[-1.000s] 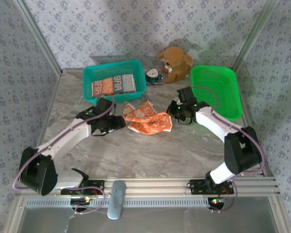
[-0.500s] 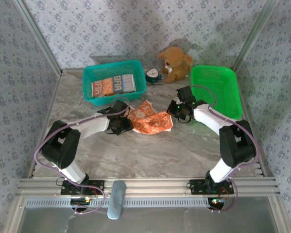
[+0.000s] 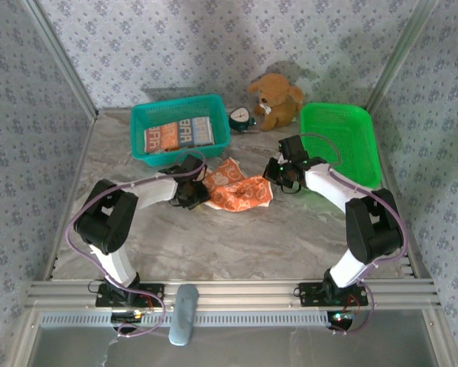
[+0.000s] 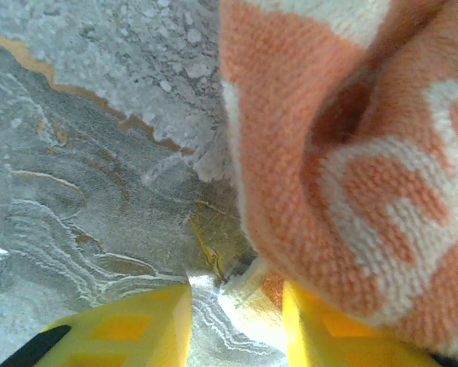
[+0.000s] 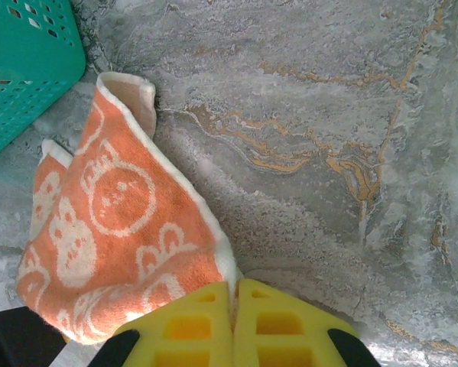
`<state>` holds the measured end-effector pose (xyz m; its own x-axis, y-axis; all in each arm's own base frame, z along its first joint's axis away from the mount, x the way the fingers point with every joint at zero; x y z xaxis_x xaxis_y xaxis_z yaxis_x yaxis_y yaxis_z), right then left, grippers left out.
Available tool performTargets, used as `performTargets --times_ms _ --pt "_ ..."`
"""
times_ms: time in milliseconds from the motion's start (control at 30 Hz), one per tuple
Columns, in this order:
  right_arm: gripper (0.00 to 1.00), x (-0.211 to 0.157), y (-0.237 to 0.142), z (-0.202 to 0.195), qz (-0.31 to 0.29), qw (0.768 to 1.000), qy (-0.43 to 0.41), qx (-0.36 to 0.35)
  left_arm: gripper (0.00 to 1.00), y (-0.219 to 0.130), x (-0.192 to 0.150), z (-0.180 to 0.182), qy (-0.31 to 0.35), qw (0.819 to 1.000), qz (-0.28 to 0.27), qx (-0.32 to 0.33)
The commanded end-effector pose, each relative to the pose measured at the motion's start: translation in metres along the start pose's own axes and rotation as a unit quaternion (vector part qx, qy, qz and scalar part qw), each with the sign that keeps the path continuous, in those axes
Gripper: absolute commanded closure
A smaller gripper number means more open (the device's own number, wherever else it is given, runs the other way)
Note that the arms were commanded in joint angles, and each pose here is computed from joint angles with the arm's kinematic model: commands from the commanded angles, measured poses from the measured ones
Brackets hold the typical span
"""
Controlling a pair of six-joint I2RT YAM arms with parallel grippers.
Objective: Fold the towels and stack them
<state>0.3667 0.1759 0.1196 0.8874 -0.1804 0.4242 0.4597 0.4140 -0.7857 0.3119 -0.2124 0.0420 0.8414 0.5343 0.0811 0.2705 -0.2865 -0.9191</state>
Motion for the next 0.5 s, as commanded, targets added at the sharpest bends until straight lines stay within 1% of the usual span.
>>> performTargets --times_ms 0,133,167,233,267,400,467 --pt "0.93 0.009 0.0 -0.001 -0.001 1.0 -0.007 -0.002 0.72 0.014 0.004 -0.019 0.012 1.0 -0.008 -0.027" --pt "0.91 0.017 0.007 -0.002 0.001 1.0 -0.012 -0.004 0.98 0.016 0.004 -0.015 0.013 1.0 -0.01 -0.013" --pt "0.9 0.02 0.008 -0.001 0.003 1.0 -0.015 -0.004 1.0 0.013 0.005 -0.013 0.012 1.0 -0.015 -0.008" --pt "0.84 0.021 0.014 -0.006 0.014 1.0 -0.009 -0.005 1.0 0.005 0.009 -0.01 0.01 0.999 -0.031 0.001" --pt "0.79 0.032 0.014 -0.003 0.008 1.0 -0.024 -0.002 1.0 0.0 0.011 -0.008 0.009 0.999 -0.041 0.008" --pt "0.48 0.033 0.016 -0.007 0.02 0.998 -0.05 -0.014 1.0 -0.019 0.021 0.0 0.001 0.997 -0.074 0.028" --pt "0.41 0.028 0.01 -0.008 0.019 0.998 -0.063 -0.019 1.0 -0.025 0.025 0.002 -0.007 0.996 -0.087 0.034"
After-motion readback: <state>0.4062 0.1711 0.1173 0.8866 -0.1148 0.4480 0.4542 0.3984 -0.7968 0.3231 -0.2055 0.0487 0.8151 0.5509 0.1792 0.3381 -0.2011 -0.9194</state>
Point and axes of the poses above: each hand's point on the last joint's axis, 136 mm out from that joint toward the fingers, its own y axis out along the fingers, its own z axis along the line the jaws close on, x = y × z, the point moved 2 cm from there along -y, back along the fingers, and after that the axes turned 10 degrees about -y, right-handed, at the moved point
